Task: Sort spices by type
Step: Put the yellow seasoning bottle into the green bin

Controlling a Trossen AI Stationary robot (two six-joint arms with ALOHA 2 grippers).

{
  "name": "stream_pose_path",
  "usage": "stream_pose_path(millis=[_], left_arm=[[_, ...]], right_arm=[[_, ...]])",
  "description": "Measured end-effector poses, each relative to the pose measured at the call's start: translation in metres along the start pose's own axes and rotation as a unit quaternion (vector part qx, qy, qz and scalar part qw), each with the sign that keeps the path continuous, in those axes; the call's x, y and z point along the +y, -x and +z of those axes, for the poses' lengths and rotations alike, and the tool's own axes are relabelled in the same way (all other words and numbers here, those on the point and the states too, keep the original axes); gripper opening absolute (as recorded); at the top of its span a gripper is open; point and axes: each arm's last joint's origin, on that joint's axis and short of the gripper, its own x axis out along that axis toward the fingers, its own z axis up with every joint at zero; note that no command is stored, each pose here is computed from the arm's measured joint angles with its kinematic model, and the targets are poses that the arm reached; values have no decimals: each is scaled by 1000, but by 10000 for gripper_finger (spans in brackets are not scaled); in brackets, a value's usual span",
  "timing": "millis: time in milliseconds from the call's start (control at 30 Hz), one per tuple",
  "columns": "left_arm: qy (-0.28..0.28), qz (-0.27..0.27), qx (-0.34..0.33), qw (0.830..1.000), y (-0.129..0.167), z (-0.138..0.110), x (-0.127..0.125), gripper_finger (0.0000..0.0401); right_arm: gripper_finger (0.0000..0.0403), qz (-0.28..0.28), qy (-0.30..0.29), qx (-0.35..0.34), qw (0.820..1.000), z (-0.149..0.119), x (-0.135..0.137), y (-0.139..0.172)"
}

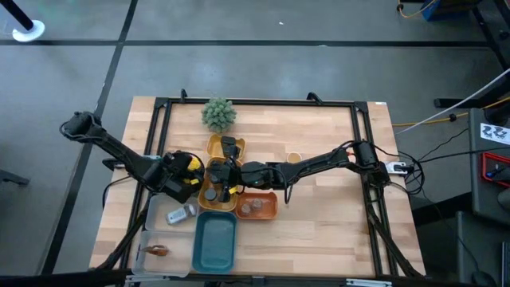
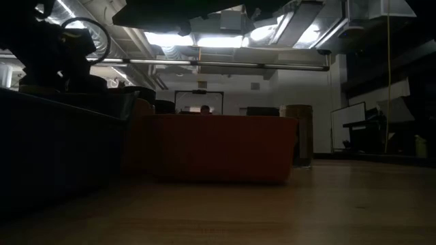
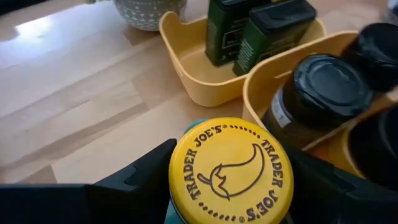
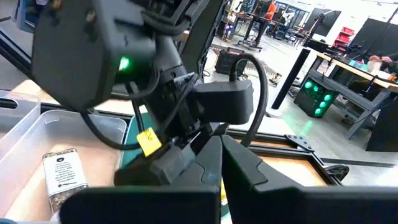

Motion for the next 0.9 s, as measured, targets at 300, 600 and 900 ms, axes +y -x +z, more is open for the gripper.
stream_pose_path(millis=[300, 600, 900], left_arm=[[-1, -44, 23, 999, 11, 9, 8, 241], [-54, -48, 42, 996, 10, 7, 6, 241], [-96, -41, 59, 993, 6, 2, 2, 241]], right_arm=[[8, 0, 0, 1, 1000, 0, 0, 0], [8, 0, -1, 1, 1000, 0, 0, 0], [8, 0, -2, 1, 1000, 0, 0, 0]])
